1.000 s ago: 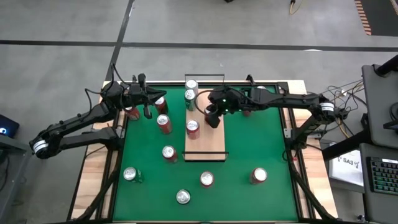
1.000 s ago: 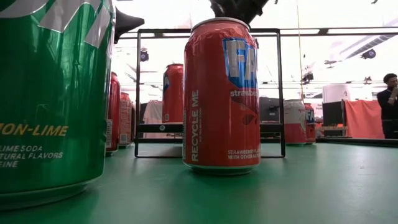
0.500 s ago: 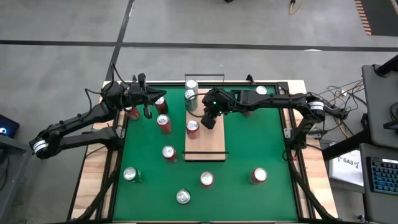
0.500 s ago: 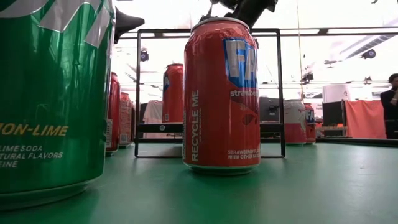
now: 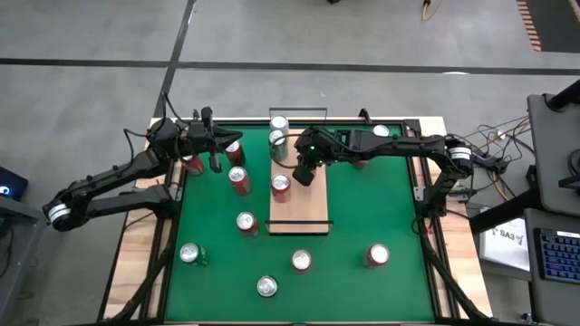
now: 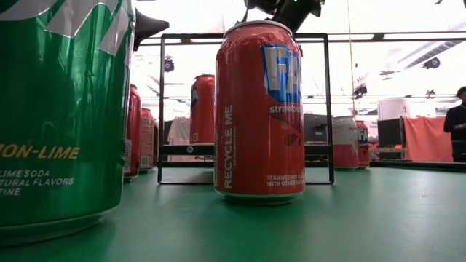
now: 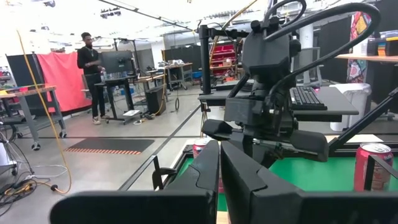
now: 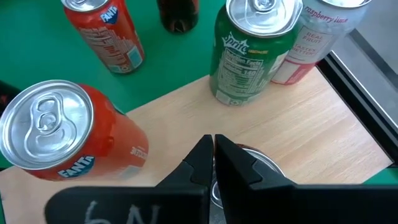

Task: Place canned beverage on shelf
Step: Put the right red soda can on the shelf

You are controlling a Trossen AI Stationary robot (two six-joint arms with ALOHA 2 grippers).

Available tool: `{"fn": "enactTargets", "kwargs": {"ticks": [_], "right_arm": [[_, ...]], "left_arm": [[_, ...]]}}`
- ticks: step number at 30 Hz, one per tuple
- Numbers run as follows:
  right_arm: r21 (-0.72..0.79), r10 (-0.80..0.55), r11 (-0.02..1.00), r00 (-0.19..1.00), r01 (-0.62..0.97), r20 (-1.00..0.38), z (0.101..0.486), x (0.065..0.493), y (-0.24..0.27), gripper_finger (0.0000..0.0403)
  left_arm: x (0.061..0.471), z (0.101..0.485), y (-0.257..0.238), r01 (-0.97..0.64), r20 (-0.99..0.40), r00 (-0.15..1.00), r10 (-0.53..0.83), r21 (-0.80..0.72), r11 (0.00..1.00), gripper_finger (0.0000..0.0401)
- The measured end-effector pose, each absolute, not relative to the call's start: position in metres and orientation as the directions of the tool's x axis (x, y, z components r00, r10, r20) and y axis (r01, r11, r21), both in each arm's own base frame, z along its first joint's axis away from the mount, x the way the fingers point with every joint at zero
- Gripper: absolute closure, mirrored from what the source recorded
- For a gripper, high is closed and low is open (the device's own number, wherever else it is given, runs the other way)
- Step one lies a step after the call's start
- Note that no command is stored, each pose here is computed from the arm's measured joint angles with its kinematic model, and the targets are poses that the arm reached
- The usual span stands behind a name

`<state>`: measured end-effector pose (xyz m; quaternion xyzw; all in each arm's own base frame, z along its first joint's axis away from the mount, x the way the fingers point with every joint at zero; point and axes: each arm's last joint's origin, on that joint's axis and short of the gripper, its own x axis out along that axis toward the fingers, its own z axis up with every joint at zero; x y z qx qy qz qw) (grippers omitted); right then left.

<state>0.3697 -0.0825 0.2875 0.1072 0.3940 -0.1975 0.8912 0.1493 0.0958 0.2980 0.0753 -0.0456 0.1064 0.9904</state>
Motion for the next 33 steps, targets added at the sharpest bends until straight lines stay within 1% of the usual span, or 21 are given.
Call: {"fn": "enactTargets", "kwargs": {"ticks": [6, 11, 16, 25, 33], "right_arm": [[-0.002, -0.316, 0.883, 0.593, 0.469, -0.741, 0.287, 0.369, -0.084, 0.0394], [-0.007, -0.327, 0.877, 0.587, 0.48, -0.741, 0.287, 0.368, -0.087, 0.0394], [-0.058, -0.391, 0.852, 0.558, 0.52, -0.732, 0.287, 0.367, -0.089, 0.0394], [-0.055, -0.428, 0.799, 0.503, 0.599, -0.751, 0.284, 0.362, -0.094, 0.0394], [-0.025, -0.436, 0.771, 0.499, 0.636, -0.749, 0.285, 0.361, -0.094, 0.0394]], "left_arm": [[0.149, 0.298, 0.096, -0.218, 0.106, 0.973, 0.204, 0.14, 0.966, 0.0401], [0.149, 0.298, 0.096, -0.218, 0.106, 0.973, 0.204, 0.139, 0.966, 0.0401], [0.149, 0.298, 0.096, -0.218, 0.106, 0.973, 0.204, 0.139, 0.966, 0.0401], [0.149, 0.298, 0.096, -0.218, 0.106, 0.973, 0.204, 0.139, 0.966, 0.0401], [0.149, 0.298, 0.096, -0.218, 0.106, 0.973, 0.204, 0.14, 0.966, 0.0401]]}}
